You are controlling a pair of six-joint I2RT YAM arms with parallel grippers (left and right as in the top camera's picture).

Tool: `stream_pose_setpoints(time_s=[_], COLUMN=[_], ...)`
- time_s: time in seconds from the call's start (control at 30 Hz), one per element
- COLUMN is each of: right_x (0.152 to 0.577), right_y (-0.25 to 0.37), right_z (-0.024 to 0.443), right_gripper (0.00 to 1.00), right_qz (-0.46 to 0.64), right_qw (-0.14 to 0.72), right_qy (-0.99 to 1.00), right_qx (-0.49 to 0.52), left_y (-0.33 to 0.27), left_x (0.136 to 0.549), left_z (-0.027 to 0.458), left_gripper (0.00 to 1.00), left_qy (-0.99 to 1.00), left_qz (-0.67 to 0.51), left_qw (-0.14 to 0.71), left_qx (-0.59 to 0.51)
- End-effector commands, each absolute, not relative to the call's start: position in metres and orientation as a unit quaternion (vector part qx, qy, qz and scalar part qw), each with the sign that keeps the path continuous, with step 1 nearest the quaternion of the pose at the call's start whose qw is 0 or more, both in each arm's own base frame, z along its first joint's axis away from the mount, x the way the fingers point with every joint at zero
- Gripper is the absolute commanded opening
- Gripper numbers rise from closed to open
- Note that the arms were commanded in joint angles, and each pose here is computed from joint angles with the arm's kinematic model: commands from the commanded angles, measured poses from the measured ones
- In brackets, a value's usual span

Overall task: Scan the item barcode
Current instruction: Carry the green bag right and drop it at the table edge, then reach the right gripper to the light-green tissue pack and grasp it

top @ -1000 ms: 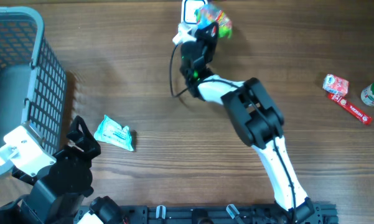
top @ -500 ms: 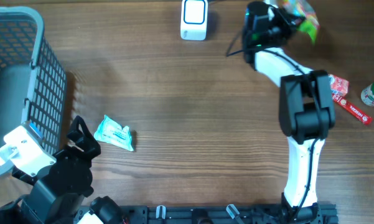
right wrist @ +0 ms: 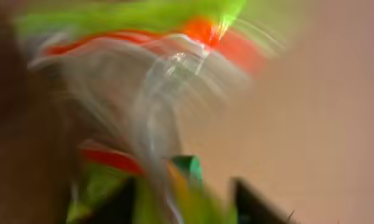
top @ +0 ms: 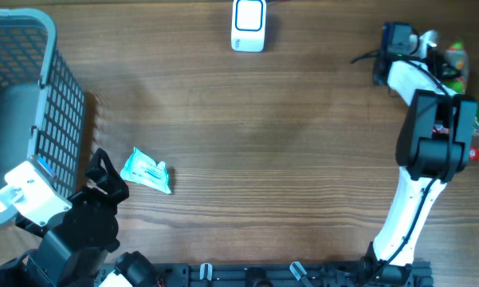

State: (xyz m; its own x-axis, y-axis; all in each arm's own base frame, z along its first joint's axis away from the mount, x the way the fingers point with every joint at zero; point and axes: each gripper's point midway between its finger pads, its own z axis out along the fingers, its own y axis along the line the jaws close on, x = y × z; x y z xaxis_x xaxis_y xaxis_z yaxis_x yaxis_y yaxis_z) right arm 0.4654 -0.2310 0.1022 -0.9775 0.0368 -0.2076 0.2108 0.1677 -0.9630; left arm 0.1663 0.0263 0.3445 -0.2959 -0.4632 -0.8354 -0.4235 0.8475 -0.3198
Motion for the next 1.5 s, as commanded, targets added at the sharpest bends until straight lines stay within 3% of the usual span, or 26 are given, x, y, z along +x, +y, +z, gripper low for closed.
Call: stream_pose_setpoints(time_s=[0.0, 0.3, 0.43, 0.63, 0.9, 1.2, 1.27, 1.33, 1.47], right_x=[0.489, 0.534, 0.545, 0.517, 0.484, 0.397, 0.382, 0.377, 0.384], right_y=[-0.187, -0.032, 0.055, 0.154, 0.172, 0.145, 0.134, 0.134, 0.152], right_z=[0.139, 0.182, 0.188, 0.261, 0.329, 0.486, 0.510, 0.515, 0.471], right_gripper=[1.00, 1.00, 1.00, 1.00, 1.00, 1.00, 1.00, 1.00, 1.00], right_qz=[-0.670, -0.647, -0.618, -0.576, -0.531, -0.463, -0.474, -0.516, -0.475], right_qw=[0.134, 0.276, 0.335, 0.471, 0.532, 0.619, 0.610, 0.559, 0.530], right_qy=[0.721, 0.708, 0.711, 0.666, 0.659, 0.633, 0.635, 0.644, 0.662], right_qx=[0.112, 0.060, -0.031, -0.050, -0.012, 0.036, 0.010, -0.081, -0.235], left_y=[0.025, 0.025, 0.025, 0.025, 0.025, 0.025, 0.025, 0.025, 0.025], left_x=[0.168, 0.168, 0.168, 0.168, 0.168, 0.168, 0.168, 0.168, 0.168], left_z=[0.343, 0.343, 0.343, 0.343, 0.343, 0.343, 0.343, 0.343, 0.343], left_gripper=[1.00, 1.00, 1.00, 1.00, 1.00, 1.00, 1.00, 1.00, 1.00], left_qy=[0.805, 0.805, 0.805, 0.805, 0.805, 0.805, 0.805, 0.805, 0.805], left_qz=[-0.018, -0.018, -0.018, -0.018, -0.018, -0.018, -0.018, -0.018, -0.018], left_qw=[0.525, 0.525, 0.525, 0.525, 0.525, 0.525, 0.525, 0.525, 0.525], left_qx=[-0.277, -0.277, -0.276, -0.277, -0.277, -0.277, -0.277, -0.277, -0.276])
